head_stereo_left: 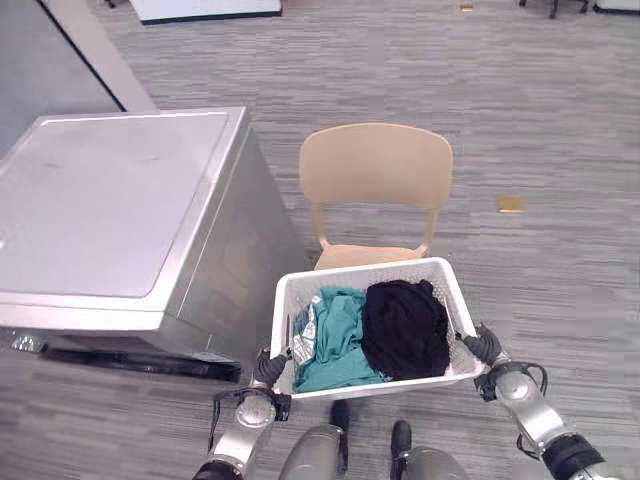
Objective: Grab the laundry basket,head to the washer,open it,put in the laundry and shut it.
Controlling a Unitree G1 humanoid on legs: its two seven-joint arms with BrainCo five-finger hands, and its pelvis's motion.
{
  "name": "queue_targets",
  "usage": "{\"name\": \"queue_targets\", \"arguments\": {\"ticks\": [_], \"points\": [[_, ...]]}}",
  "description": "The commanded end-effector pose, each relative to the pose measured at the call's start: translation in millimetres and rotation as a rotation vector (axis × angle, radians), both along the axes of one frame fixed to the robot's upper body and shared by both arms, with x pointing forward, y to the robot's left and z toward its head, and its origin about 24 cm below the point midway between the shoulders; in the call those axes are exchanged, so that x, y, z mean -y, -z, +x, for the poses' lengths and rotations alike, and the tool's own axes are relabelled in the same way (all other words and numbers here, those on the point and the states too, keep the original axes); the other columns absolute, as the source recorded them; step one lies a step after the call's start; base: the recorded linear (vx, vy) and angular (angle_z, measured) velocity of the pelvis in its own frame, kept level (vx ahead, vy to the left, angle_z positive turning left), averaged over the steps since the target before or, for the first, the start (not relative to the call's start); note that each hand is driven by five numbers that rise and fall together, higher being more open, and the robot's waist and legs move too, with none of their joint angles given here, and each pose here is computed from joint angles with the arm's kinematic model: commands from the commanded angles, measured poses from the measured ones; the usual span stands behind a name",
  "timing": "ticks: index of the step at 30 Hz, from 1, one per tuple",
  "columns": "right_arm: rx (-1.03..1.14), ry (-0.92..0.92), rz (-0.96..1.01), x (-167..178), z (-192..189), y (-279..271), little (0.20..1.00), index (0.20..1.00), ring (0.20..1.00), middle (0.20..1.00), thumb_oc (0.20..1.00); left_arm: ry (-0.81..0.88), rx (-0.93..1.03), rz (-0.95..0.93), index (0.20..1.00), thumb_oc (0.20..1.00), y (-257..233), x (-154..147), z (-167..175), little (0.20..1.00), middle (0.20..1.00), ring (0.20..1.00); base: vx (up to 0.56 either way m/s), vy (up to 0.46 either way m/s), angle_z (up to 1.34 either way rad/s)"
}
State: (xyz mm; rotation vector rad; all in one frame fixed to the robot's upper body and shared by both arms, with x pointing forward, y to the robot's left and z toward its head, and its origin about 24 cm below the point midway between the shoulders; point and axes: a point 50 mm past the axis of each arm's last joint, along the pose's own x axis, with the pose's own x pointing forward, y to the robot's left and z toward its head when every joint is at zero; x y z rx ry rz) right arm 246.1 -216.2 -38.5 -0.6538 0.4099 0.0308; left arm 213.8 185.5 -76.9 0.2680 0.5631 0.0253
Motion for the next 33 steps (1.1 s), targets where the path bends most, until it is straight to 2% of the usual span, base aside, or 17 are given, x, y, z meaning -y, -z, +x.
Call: {"name": "queue_targets", "arguments": {"ticks": [1, 5, 11, 12, 13, 14, 15, 25, 33], "points": [[0.255, -0.134, 0.11, -44.2, 29.7, -44.6, 0.2, 0.2, 0.2, 0.2, 0.2, 0.048, 0.293, -0.017, 0.2, 0.2, -54.2, 18.7, 52.3, 0.2, 0.2, 0.2, -0.23, 0.294, 0.09], [0.28, -0.118, 0.115, -51.6, 44.5, -49.9, 0.2, 0.2, 0.2, 0.2, 0.2, 0.046, 0.387, 0.027, 0.2, 0.2, -74.8, 22.2, 75.9, 0.2, 0.2, 0.2, -0.15, 0.173, -0.44], [0.319, -0.106, 0.151, -65.7, 61.4, -59.8, 0.2, 0.2, 0.2, 0.2, 0.2, 0.029, 0.409, 0.066, 0.2, 0.2, -83.6, 24.9, 95.4, 0.2, 0.2, 0.2, -0.05, 0.08, -0.16], [0.319, -0.106, 0.151, -65.7, 61.4, -59.8, 0.2, 0.2, 0.2, 0.2, 0.2, 0.029, 0.409, 0.066, 0.288, 0.288, -83.6, 24.9, 95.4, 0.288, 0.288, 0.288, -0.03, 0.059, -0.07], [0.316, -0.103, 0.148, -66.7, 63.4, -59.6, 0.2, 0.2, 0.2, 0.2, 0.2, 0.04, 0.411, 0.088, 0.677, 0.677, -85.6, 26.9, 99.7, 0.677, 0.677, 0.677, -0.03, 0.048, -0.12], [0.312, -0.102, 0.147, -67.3, 63.8, -59.0, 0.492, 0.492, 0.492, 0.492, 0.492, 0.045, 0.414, 0.092, 1.0, 1.0, -86.8, 28.2, 101.2, 1.0, 1.0, 1.0, -0.03, 0.048, -0.1], [0.312, -0.102, 0.147, -67.3, 63.8, -59.0, 1.0, 1.0, 1.0, 1.0, 1.0, 0.045, 0.414, 0.092, 1.0, 1.0, -86.8, 28.2, 101.2, 1.0, 1.0, 1.0, -0.01, 0.02, -0.08], [0.248, -0.026, 0.163, -50.3, 41.9, -37.4, 1.0, 1.0, 1.0, 1.0, 1.0, 0.029, 0.376, 0.012, 1.0, 1.0, -73.0, 24.1, 78.6, 1.0, 1.0, 1.0, 0.01, -0.005, -0.01], [0.248, -0.013, 0.076, -19.2, 30.8, -38.7, 1.0, 1.0, 1.0, 1.0, 1.0, -0.025, 0.358, -0.018, 1.0, 1.0, -65.4, 2.3, 57.3, 1.0, 1.0, 1.0, 0.04, -0.041, 0.0]]}}
